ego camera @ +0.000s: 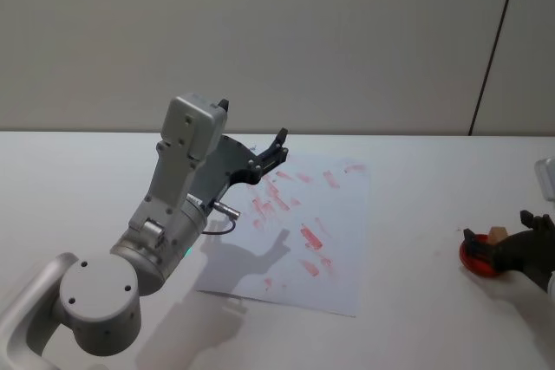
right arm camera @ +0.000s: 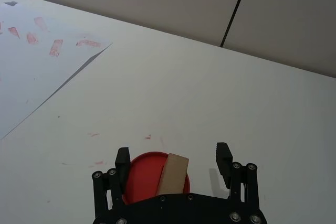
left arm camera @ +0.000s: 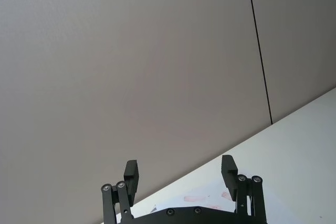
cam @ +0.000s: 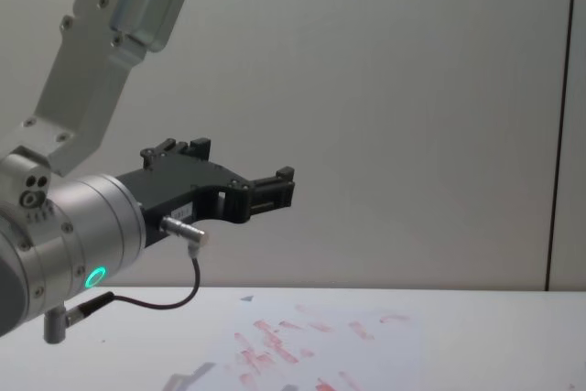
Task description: Use the one hand to pick up the stamp and affix it onto the A4 paper.
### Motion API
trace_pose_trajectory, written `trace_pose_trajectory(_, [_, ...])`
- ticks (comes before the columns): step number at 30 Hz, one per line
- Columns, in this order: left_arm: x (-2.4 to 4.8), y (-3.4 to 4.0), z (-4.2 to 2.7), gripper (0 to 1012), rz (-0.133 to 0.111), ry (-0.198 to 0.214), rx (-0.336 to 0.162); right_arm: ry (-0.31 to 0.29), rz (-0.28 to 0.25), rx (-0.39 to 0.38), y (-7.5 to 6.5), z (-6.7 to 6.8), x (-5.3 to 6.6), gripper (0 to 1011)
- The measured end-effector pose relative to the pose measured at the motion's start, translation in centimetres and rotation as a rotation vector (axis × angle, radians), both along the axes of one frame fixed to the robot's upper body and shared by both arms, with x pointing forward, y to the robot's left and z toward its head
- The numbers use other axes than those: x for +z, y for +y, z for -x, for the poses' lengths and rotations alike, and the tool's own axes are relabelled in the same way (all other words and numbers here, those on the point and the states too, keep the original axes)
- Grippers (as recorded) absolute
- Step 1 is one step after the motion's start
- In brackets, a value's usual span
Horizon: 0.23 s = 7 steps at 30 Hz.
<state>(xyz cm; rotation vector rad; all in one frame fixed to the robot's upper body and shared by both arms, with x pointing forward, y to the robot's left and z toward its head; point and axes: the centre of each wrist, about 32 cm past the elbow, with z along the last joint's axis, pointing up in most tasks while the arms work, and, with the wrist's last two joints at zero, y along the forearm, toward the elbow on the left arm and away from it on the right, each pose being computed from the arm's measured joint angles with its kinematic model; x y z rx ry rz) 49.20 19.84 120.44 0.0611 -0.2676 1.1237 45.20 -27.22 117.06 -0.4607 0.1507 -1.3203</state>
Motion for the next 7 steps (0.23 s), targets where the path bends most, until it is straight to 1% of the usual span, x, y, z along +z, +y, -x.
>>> trace_pose_trajectory(1, [0.00,0.00,0.00,1003,0.000,0.000,0.000,0.000,0.000,0.000,0.00,0.00,0.00,1001])
trace_pose_trajectory(7, [0.00,0.00,0.00,1003,0.000,0.000,0.000,0.001,0.001,0.000,-0.01,0.00,-0.02,1001])
